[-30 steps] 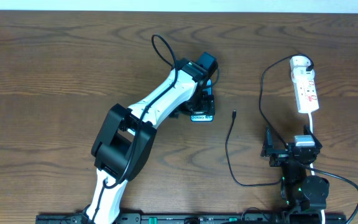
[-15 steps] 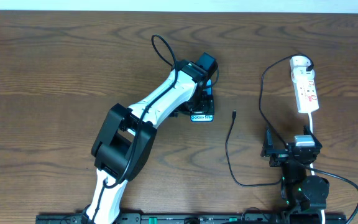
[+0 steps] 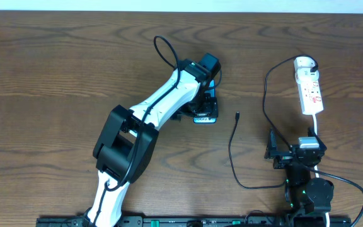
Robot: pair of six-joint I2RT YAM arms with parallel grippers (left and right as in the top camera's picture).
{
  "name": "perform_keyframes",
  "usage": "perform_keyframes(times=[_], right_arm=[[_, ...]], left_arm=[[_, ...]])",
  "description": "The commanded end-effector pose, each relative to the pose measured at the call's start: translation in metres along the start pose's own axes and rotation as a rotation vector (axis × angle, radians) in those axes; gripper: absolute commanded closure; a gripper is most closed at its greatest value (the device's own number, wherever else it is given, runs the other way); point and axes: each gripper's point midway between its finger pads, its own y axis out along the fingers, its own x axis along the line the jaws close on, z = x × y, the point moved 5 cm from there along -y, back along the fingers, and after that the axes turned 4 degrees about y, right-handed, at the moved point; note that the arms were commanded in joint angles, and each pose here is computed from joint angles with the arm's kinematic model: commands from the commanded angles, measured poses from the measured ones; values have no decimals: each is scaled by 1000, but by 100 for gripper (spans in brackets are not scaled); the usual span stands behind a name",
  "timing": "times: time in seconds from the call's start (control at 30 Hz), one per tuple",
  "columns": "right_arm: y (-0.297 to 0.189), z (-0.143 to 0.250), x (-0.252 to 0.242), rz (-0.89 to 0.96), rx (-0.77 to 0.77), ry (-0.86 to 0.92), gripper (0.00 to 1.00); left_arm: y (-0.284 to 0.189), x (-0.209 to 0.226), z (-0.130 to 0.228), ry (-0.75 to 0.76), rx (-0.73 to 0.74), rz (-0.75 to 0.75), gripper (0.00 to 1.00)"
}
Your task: Plug charger to phone and switch on socket
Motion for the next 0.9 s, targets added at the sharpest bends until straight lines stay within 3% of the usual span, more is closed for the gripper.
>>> perform_keyframes(times=[0.0, 0.33, 0.87], right_arm=[[0, 1, -1, 3, 4, 12, 1], [0, 1, -1, 3, 4, 12, 1], [0, 1, -1, 3, 4, 12, 1]], left_arm=[[-24, -10, -11, 34, -42, 26, 2], [-67, -11, -24, 54, -140, -28, 2], [-19, -17, -51, 28, -166, -50, 2]])
